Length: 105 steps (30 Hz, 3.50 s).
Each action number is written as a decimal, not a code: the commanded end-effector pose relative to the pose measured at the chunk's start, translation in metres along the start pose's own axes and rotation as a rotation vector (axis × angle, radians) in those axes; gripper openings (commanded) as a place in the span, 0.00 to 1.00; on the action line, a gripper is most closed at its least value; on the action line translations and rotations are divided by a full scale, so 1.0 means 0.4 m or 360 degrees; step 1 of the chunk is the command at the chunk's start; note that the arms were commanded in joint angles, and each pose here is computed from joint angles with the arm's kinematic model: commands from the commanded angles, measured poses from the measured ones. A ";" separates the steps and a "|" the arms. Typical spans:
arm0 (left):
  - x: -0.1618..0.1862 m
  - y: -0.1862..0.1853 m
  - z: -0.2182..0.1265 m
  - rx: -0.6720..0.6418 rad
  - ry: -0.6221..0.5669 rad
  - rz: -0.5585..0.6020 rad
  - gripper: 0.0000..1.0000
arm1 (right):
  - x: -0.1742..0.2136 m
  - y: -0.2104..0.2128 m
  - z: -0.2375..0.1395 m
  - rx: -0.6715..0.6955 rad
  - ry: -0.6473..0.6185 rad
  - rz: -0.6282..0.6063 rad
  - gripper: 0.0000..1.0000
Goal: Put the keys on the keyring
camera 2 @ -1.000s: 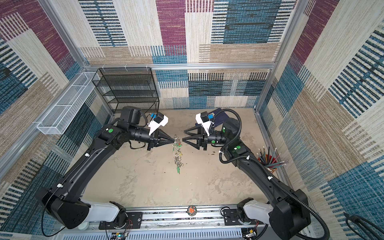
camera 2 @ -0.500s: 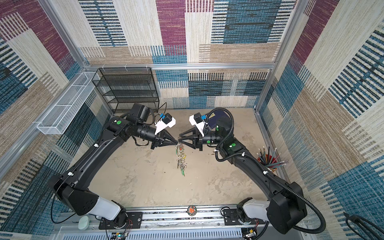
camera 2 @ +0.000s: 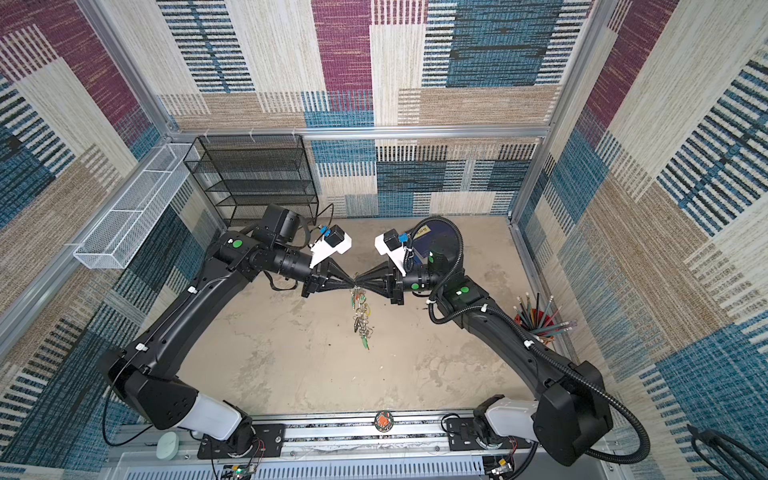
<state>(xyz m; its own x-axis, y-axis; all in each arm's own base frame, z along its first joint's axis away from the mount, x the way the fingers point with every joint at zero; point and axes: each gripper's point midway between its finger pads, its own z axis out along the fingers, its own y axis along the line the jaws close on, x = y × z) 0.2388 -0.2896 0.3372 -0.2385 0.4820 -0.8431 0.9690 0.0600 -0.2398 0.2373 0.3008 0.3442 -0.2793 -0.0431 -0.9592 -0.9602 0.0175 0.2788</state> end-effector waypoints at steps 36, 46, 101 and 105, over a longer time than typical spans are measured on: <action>0.016 0.003 -0.029 0.0057 -0.0400 -0.0264 0.36 | -0.034 0.025 -0.004 -0.0071 -0.0146 -0.0033 0.00; 0.037 -0.018 -0.001 0.0169 -0.0332 -0.0298 0.19 | -0.035 0.022 -0.003 -0.0074 -0.0151 -0.0038 0.00; 0.029 0.065 0.024 -0.0059 -0.0277 -0.0364 0.40 | -0.019 0.041 0.006 -0.0155 -0.0169 -0.0032 0.00; 0.035 0.036 0.000 -0.0053 -0.0331 -0.0345 0.46 | -0.018 0.039 0.008 -0.0157 -0.0172 -0.0026 0.00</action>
<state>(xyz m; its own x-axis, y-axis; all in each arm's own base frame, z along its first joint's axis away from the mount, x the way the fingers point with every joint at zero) 0.2467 -0.2851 0.3138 -0.4701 0.3016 -0.8295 0.8826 0.1606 -0.4418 0.2312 0.3051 0.3461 -0.2987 0.0487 -0.9531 -0.9540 -0.0419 0.2969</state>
